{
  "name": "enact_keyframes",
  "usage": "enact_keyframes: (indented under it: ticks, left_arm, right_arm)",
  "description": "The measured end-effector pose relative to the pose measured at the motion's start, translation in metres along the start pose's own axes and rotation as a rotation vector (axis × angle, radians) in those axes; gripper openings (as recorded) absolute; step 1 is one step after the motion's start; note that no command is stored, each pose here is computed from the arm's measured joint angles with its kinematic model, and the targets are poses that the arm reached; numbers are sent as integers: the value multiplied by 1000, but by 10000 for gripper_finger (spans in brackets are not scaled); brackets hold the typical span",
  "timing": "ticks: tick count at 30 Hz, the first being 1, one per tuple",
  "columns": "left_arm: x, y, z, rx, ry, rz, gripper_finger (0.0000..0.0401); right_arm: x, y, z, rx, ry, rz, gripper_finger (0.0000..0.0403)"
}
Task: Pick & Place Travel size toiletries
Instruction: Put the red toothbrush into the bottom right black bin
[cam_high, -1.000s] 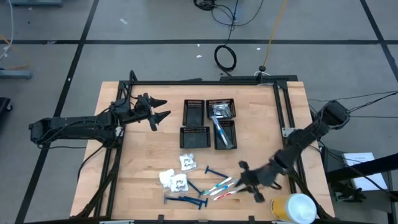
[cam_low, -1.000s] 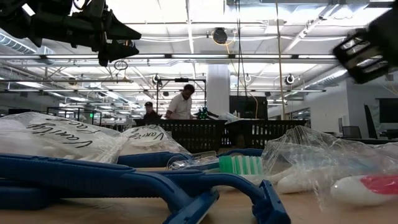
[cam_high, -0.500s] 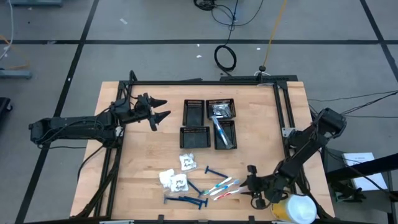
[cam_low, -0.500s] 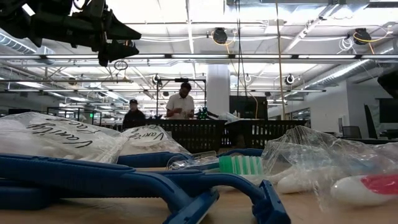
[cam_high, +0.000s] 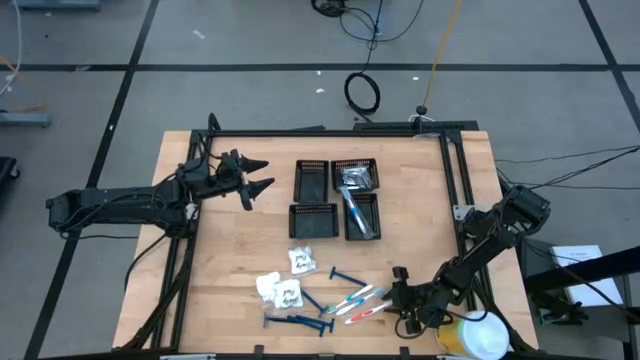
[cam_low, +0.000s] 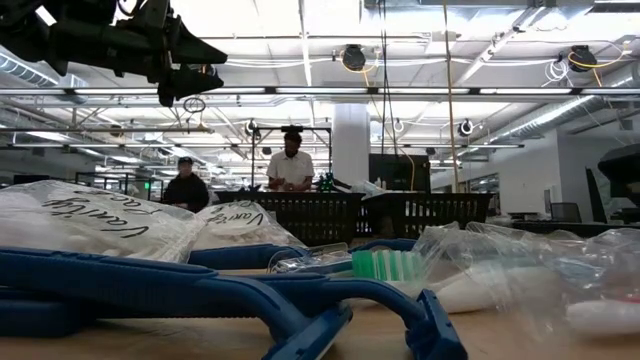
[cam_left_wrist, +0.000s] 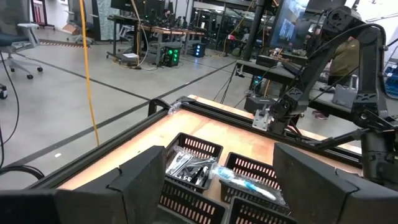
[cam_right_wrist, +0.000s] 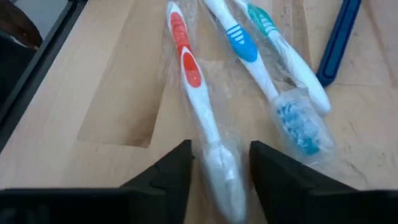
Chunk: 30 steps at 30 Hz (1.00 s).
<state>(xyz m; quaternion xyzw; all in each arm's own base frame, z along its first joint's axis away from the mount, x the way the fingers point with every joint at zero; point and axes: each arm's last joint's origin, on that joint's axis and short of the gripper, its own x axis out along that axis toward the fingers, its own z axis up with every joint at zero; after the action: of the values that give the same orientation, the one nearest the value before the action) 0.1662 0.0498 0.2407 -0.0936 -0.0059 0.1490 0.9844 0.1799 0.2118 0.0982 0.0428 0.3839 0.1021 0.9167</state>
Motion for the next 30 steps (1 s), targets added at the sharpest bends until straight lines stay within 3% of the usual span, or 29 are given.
enact_keyframes:
  ticks: [6,10,14,19,22,26,30]
  left_arm:
    - [0,0,0,0,0,0,285]
    - [0,0,0,0,0,0,285]
    - [0,0,0,0,0,0,285]
    - [0,0,0,0,0,0,285]
    - [0,0,0,0,0,0,285]
    - [0,0,0,0,0,0,285]
    - [0,0,0,0,0,0,285]
  right_arm:
    - [-20,6,15,-7,-4,144,47]
    - [-35,8,28,-17,-68,190,47]
    - [-48,4,43,-57,-192,133,47]
    - [-58,-13,64,-24,-338,-40,47]
    - [-59,-31,76,22,-417,-211,47]
    - [-55,-59,86,131,-508,-520,47]
    - [-45,-92,82,217,-440,-710,47]
